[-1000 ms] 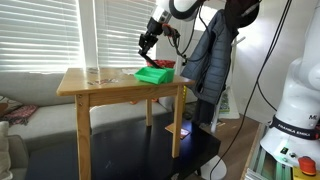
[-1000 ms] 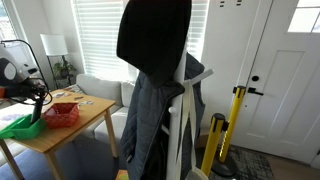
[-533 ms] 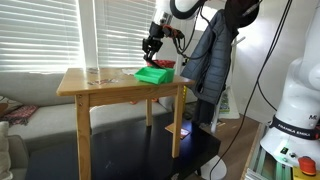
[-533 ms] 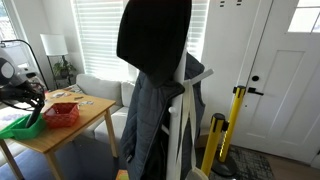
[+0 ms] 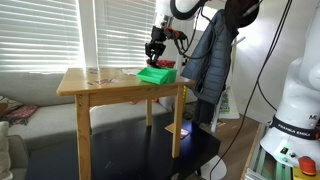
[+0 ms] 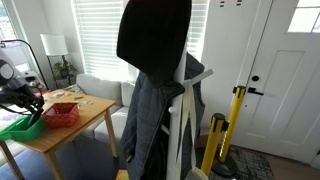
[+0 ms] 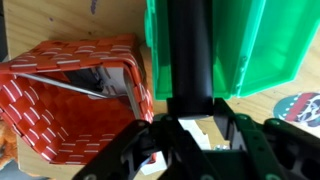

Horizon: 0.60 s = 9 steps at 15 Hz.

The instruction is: Put the black object inside the green box

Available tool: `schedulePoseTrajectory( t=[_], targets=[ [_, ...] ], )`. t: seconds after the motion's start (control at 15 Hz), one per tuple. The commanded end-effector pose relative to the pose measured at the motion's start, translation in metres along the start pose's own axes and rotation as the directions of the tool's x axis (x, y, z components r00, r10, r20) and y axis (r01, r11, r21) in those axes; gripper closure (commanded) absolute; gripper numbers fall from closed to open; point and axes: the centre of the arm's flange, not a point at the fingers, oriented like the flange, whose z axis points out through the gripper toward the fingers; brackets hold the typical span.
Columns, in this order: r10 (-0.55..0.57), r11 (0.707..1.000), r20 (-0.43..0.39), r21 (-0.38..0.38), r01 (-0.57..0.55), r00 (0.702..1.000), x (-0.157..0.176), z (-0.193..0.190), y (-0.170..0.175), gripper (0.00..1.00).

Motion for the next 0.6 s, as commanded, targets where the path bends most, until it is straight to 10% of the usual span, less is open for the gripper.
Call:
schedulePoseTrajectory(
  t=[0.0, 0.07, 0.13, 0.27, 0.53],
  targets=[
    [0.003, 1.0, 0.038, -0.021, -0.002, 0.999, -0.0094, -0.0046, -0.0054, 0.84],
    [0.0, 1.0, 0.05, -0.019, 0.001, 0.999, -0.0102, -0.0045, -0.0062, 0.84],
    [-0.003, 1.0, 0.056, -0.018, 0.004, 0.998, -0.0106, -0.0043, -0.0073, 0.5],
    [-0.007, 1.0, 0.064, -0.018, 0.008, 0.998, -0.0115, -0.004, -0.0094, 0.26],
    [-0.01, 1.0, 0.051, -0.012, 0.011, 0.999, -0.0099, -0.0089, -0.0132, 0.0]
  ],
)
